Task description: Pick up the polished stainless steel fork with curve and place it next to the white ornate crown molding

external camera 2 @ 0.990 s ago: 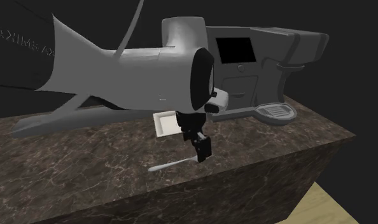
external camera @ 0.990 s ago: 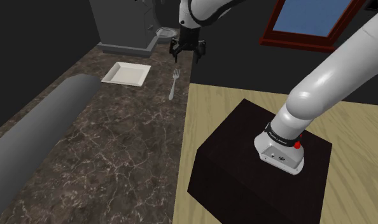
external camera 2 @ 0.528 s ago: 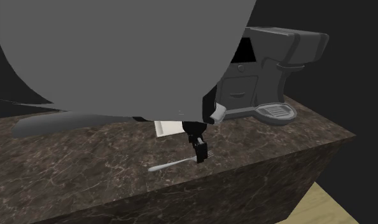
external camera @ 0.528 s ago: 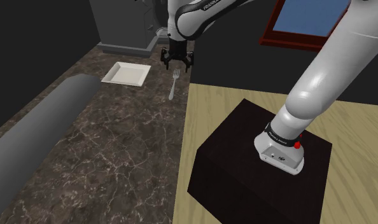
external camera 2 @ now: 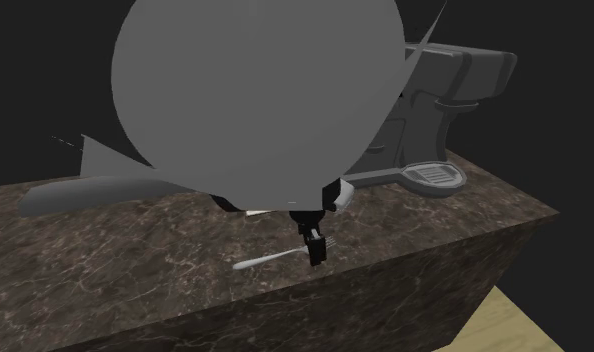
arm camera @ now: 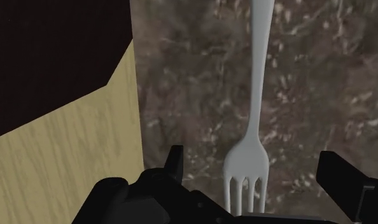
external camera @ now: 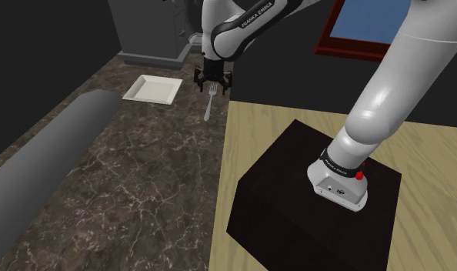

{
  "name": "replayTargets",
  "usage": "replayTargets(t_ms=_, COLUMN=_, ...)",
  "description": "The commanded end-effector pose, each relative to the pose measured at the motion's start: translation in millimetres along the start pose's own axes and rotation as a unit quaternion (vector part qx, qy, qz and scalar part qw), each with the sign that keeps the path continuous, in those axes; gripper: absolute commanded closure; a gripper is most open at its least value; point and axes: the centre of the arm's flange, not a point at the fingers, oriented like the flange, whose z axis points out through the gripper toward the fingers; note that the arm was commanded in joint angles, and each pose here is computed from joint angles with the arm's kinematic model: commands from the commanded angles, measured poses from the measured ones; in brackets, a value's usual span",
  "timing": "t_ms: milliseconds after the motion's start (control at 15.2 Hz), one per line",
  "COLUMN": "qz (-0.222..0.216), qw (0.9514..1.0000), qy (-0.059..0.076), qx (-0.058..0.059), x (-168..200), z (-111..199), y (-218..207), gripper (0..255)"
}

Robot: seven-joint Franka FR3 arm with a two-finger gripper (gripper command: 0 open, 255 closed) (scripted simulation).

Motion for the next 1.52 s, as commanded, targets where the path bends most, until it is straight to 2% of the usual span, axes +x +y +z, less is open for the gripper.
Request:
replayTargets(t_ms=0, qz=0.000, qw=1.0000, qy=0.000, qx=0.000, x=-0.1, z=1.6, y=-0.1, gripper=0)
replayTargets(t_ms=330, qz=0.000, qw=1.0000, qy=0.000, qx=0.000, x=-0.1, z=1.6, y=-0.1, gripper=0)
replayTargets(t_ms=396, qz=0.000, qw=1.0000, qy=0.000, qx=0.000, x=-0.1, z=1.6, y=-0.1, gripper=255)
replayTargets(t_ms=990, qz=0.000, qw=1.0000, qy=0.000, qx=0.000, x=-0.1, z=1.6, y=-0.1, gripper=255)
replayTargets(t_ms=1452, qz=0.000, qw=1.0000, qy=0.000, qx=0.000, x=2.3, z=-35.2, y=-0.8, gripper=255)
